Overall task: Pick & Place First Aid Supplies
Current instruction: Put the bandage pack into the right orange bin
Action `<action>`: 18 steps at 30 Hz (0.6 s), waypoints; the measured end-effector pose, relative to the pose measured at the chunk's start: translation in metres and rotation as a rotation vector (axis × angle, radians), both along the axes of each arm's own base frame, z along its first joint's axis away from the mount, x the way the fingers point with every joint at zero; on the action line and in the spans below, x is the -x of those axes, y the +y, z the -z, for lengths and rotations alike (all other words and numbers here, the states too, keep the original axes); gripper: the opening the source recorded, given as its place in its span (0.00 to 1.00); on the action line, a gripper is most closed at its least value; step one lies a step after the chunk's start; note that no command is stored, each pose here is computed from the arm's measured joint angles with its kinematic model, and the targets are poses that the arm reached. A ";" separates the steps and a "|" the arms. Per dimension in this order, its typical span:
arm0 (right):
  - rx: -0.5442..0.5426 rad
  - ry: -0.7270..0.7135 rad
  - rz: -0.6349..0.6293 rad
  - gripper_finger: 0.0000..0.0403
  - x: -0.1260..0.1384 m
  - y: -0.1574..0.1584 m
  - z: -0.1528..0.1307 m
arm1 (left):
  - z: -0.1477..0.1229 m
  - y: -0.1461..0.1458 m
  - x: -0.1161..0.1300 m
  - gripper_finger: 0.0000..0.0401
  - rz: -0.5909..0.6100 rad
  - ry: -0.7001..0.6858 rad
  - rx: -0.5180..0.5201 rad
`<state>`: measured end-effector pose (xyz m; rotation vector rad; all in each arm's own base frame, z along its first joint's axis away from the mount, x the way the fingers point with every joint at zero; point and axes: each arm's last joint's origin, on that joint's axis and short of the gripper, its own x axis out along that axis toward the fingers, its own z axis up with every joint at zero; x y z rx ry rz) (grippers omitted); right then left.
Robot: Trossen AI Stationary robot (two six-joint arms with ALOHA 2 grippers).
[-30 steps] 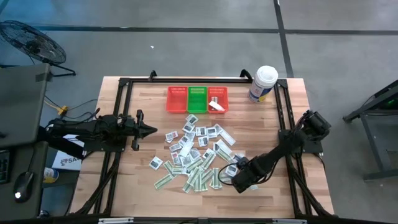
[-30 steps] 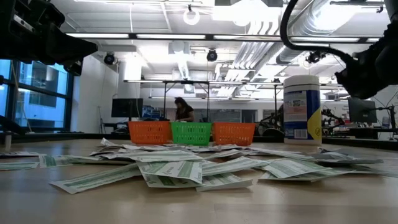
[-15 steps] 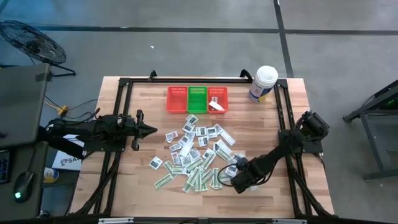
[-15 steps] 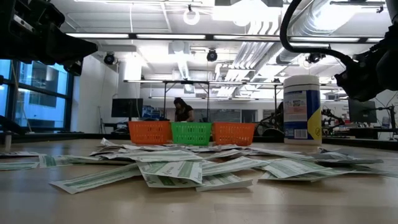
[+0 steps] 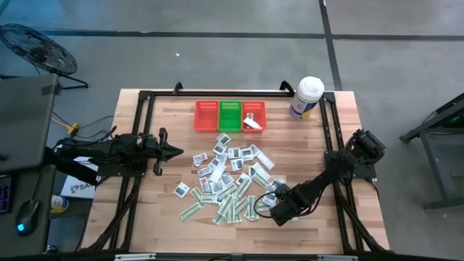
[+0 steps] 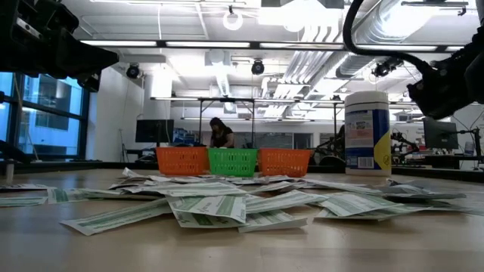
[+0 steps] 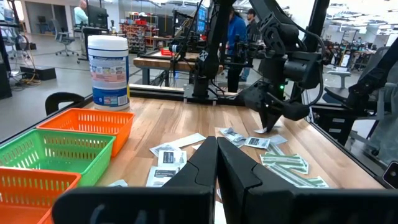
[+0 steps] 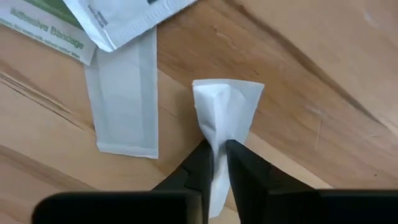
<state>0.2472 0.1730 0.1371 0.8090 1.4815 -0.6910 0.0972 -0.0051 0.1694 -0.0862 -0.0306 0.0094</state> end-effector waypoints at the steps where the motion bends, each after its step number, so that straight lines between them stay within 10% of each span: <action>1: 0.014 -0.013 -0.001 0.06 0.000 -0.001 -0.002 | 0.000 0.000 0.000 0.00 0.000 0.000 0.000; 18: 0.147 -0.457 -0.113 0.02 -0.005 -0.073 -0.099 | 0.000 0.000 0.000 0.00 0.000 0.000 0.000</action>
